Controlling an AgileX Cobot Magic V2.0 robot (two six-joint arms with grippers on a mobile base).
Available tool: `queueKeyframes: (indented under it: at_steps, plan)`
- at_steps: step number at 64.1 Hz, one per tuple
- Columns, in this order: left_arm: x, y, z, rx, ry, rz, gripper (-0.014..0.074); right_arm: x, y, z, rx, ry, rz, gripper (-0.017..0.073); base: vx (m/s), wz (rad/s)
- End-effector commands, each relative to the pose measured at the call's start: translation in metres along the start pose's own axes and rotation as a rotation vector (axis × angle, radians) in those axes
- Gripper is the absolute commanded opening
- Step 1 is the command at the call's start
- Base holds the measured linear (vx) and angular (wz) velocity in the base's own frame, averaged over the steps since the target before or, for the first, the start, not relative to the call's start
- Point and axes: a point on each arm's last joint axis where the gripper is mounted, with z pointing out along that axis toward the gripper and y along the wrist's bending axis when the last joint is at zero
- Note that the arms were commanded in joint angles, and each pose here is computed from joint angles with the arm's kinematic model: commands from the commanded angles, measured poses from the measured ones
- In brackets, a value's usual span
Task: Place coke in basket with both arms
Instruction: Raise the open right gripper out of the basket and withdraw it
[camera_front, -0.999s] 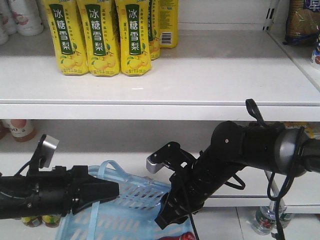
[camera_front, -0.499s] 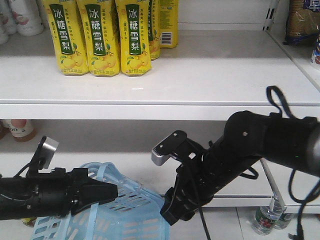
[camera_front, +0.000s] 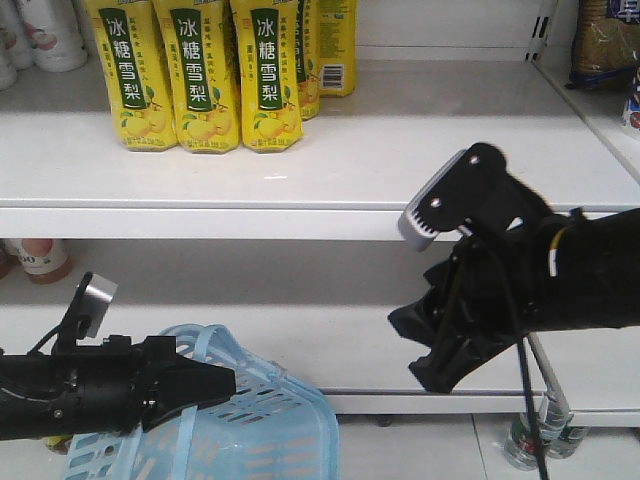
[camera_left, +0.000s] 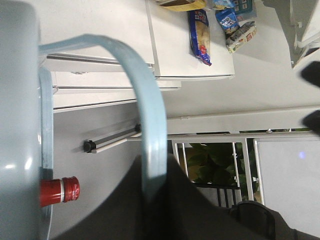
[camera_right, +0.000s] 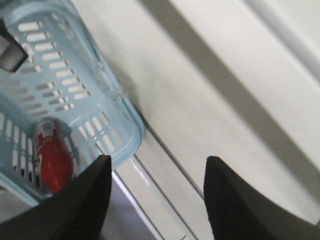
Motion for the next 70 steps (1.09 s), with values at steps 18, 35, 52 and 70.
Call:
queueKeyframes:
  at_steps: [18,35,52,70]
  plan:
    - [-0.007,-0.025,-0.005,0.157,-0.046,-0.02,-0.0006,-0.015,-0.007,-0.075,0.208,-0.37,0.004,0.0402,0.0,0.0]
    - [-0.007,-0.025,-0.005,0.157,-0.046,-0.02,-0.0006,-0.006,-0.011,-0.109,0.34,-0.448,0.037,0.0402,0.0,0.0]
    - [-0.007,-0.025,-0.005,0.157,-0.046,-0.02,-0.0006,0.032,-0.01,-0.112,0.452,-0.504,0.114,0.0402,0.0,0.0]
    - [-0.007,-0.025,-0.005,0.157,-0.046,-0.02,-0.0006,0.098,-0.002,-0.119,0.566,-0.589,0.236,0.0402,0.0,0.0]
